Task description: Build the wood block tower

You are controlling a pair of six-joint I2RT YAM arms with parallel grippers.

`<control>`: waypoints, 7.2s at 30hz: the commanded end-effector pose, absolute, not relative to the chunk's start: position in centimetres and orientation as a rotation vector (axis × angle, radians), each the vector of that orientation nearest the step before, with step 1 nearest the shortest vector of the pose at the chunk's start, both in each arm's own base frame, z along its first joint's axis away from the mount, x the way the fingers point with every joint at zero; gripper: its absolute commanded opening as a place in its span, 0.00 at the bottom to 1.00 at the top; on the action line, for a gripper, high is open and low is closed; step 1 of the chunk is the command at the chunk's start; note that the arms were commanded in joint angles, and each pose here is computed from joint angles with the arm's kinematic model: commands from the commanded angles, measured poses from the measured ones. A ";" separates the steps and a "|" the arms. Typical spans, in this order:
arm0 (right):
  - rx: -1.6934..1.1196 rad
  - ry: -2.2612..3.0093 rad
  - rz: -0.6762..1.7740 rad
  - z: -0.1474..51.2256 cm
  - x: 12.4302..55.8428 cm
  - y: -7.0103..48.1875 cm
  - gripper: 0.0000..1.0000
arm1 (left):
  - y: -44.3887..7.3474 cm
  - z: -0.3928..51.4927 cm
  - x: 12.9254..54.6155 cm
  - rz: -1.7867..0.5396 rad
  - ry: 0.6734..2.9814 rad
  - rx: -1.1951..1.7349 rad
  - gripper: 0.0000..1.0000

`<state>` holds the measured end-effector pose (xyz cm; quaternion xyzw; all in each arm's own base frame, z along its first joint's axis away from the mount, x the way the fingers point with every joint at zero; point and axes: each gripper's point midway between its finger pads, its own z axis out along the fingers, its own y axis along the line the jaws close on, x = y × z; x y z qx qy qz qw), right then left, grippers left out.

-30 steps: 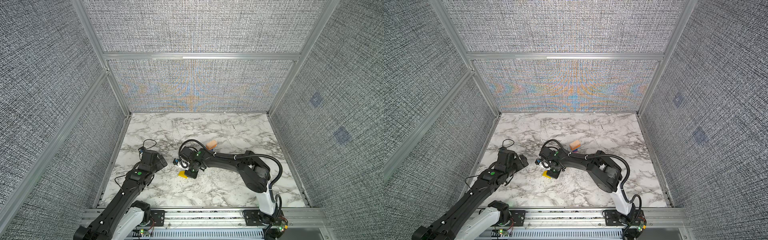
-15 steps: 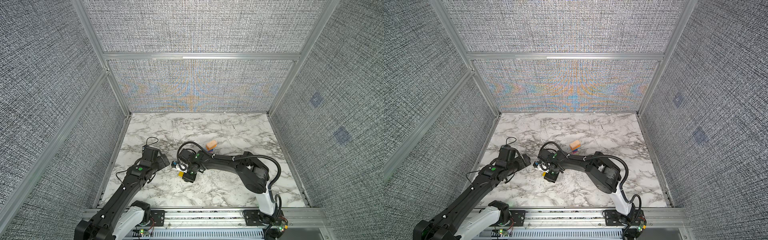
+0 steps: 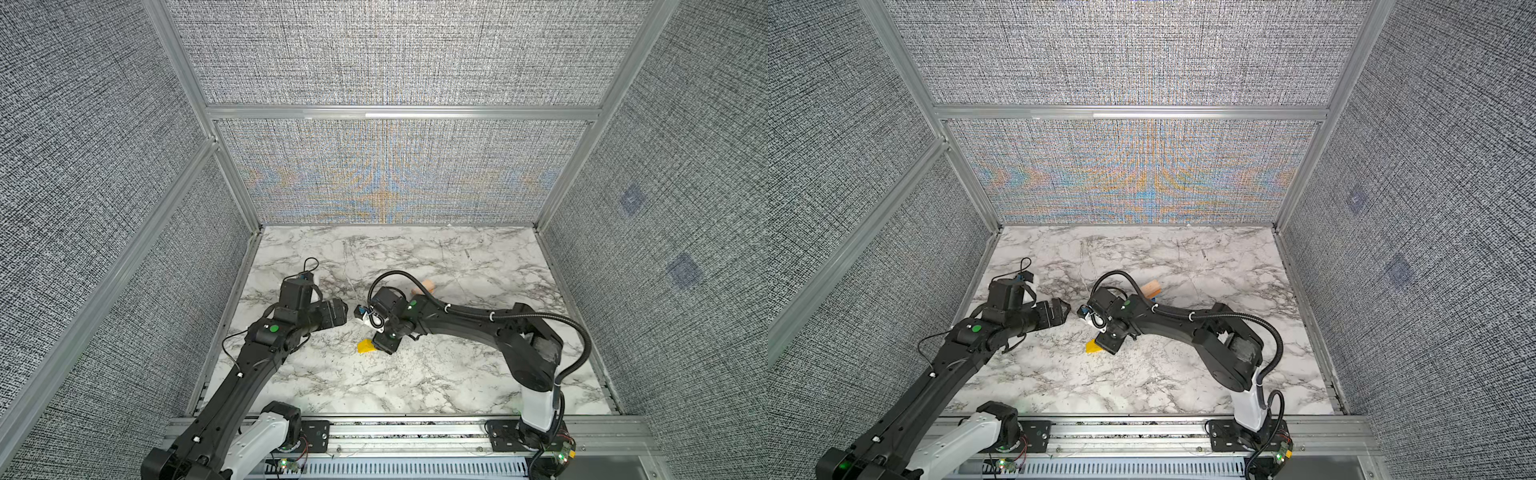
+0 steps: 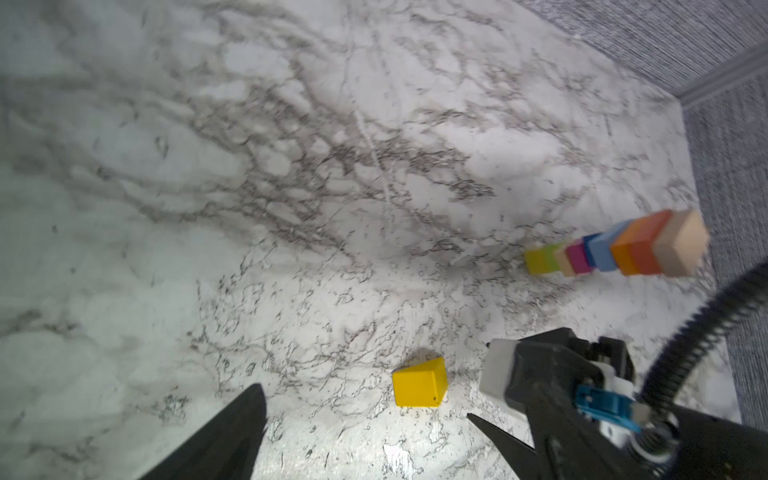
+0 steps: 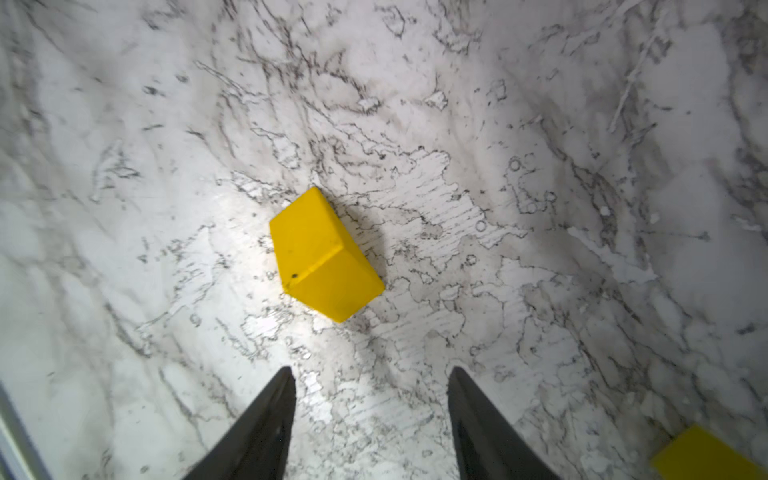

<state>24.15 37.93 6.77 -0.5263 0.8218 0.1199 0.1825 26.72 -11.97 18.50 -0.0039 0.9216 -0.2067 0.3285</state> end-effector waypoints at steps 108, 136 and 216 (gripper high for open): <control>-0.212 2.082 0.906 21.4 28.9 20.0 0.68 | -22.9 16.6 24.8 -0.554 2.162 1.673 0.23; -0.068 2.110 0.813 19.9 30.2 17.3 0.68 | -31.1 26.9 30.9 -0.410 2.125 1.596 0.27; 0.049 2.156 0.807 18.0 31.2 15.8 0.68 | -38.1 19.5 33.7 -0.298 2.388 1.364 0.31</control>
